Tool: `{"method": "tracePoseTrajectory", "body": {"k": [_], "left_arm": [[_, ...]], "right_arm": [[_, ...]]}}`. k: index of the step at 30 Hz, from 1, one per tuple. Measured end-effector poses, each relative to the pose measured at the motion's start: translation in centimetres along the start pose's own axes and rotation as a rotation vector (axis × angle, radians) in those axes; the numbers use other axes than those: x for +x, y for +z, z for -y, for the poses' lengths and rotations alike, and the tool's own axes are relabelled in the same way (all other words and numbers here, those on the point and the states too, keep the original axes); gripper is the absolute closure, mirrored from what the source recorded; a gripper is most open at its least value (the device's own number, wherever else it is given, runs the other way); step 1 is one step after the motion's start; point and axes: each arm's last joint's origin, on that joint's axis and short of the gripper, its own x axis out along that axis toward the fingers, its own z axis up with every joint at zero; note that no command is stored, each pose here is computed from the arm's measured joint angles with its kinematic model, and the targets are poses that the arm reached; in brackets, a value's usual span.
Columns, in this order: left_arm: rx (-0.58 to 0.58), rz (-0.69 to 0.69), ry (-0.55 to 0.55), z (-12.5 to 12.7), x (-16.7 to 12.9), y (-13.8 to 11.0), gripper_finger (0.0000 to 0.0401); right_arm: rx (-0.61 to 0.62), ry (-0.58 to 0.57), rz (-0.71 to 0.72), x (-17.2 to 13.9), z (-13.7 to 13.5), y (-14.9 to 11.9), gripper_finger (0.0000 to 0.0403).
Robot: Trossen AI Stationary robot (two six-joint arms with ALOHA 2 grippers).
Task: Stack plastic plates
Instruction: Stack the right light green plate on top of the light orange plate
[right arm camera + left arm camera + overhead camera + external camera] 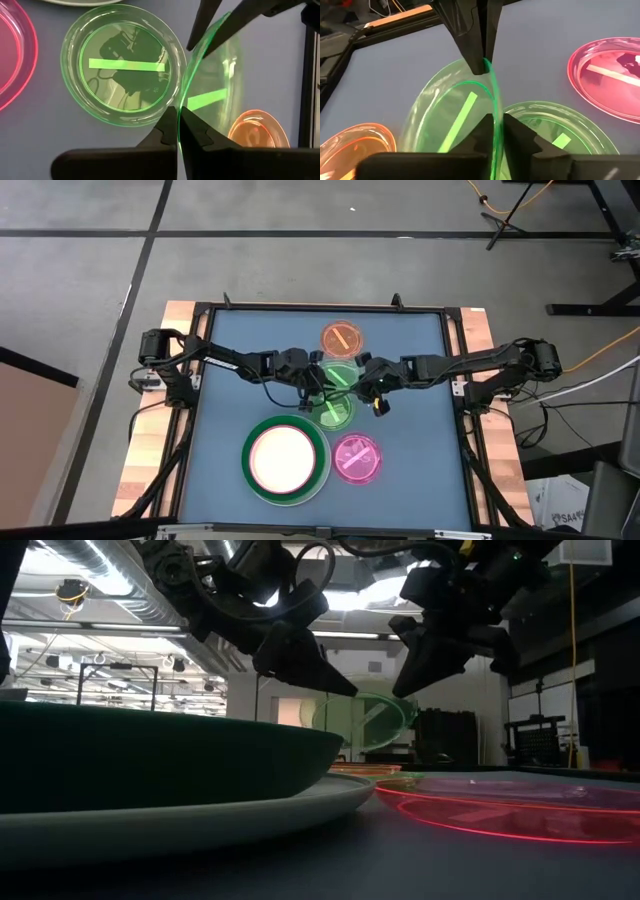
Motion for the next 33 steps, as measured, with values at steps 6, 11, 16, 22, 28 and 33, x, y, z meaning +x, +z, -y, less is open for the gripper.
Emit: {"method": "tracePoseTrajectory", "body": {"k": [6, 11, 16, 22, 28, 33], "left_arm": [[0.001, -0.002, 0.012, 0.0, 0.0, 0.0, 0.0396], [0.0, -0.001, 0.016, 0.0, 0.0, 0.0, 0.0397], [0.0, -0.003, 0.026, -0.1, -0.1, 0.1, 0.0399], [0.002, 0.014, 0.052, -0.3, -1.3, 1.2, 0.0399], [0.011, 0.058, 0.053, 0.2, -3.3, 3.0, 0.0399], [0.03, 0.051, 0.05, 1.7, -5.1, 4.4, 0.0399]], "right_arm": [[0.001, -0.009, -0.006, 0.0, 0.0, 0.0, 0.0393], [0.001, -0.023, -0.015, 0.0, 0.1, 0.0, 0.0351], [0.001, -0.033, -0.023, -0.2, 0.1, -0.1, 0.0319], [-0.032, -0.055, 0.006, -2.3, 0.4, 0.0, 0.0318], [-0.044, -0.093, 0.042, -5.3, 0.6, 0.0, 0.0319], [-0.039, -0.143, 0.039, -7.1, 0.7, -0.3, 0.0319]]}}
